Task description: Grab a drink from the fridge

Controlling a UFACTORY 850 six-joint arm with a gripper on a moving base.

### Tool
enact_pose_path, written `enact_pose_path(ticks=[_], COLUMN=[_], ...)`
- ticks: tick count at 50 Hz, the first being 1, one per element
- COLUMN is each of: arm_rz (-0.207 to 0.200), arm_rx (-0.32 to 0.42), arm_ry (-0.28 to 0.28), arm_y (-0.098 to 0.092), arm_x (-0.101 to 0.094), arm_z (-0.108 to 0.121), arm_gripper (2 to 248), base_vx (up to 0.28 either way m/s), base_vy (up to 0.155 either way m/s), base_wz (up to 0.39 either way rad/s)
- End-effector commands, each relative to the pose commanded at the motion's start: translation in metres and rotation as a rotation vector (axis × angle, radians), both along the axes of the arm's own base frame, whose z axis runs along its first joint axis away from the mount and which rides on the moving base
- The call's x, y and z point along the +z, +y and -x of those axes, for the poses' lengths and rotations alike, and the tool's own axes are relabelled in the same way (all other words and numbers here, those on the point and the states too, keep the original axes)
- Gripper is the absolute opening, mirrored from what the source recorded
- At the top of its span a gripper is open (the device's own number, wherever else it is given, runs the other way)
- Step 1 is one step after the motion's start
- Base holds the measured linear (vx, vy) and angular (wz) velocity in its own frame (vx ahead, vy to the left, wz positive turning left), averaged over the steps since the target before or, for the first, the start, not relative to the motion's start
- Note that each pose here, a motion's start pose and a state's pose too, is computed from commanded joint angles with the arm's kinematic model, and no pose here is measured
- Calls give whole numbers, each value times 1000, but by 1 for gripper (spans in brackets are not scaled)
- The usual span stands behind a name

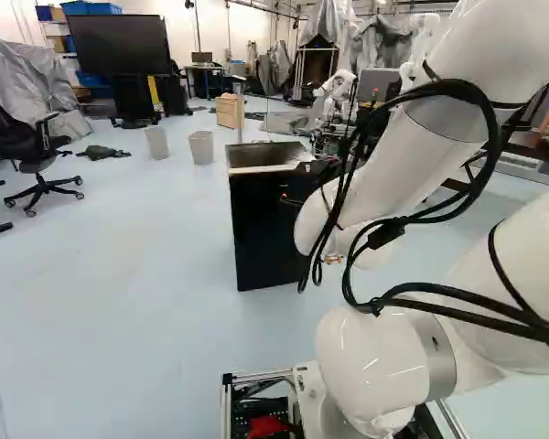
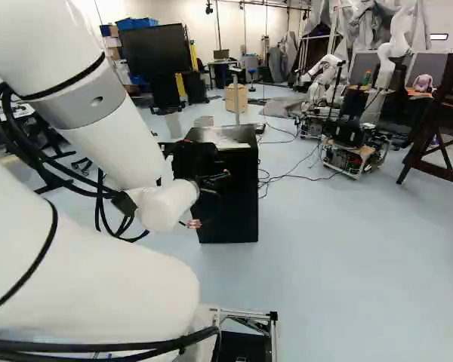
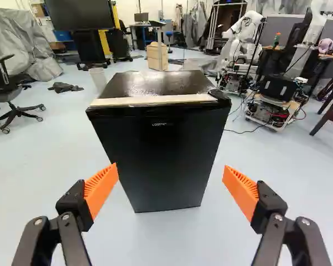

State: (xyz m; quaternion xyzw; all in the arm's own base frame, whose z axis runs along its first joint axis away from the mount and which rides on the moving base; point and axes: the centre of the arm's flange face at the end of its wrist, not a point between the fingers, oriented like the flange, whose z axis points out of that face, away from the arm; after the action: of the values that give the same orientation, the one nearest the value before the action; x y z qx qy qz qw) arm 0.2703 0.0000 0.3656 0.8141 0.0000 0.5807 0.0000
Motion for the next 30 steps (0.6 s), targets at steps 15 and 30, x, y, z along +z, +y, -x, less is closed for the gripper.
enact_pose_path(ticks=[15, 30], arm_rz=[0, 0], arm_rx=[0, 0], arm_ry=[0, 0], arm_y=[0, 0], arm_x=[0, 0], arm_z=[0, 0], arm_gripper=[247, 247], base_vx=[1, 2], base_vy=[116, 118], base_wz=[-12, -13])
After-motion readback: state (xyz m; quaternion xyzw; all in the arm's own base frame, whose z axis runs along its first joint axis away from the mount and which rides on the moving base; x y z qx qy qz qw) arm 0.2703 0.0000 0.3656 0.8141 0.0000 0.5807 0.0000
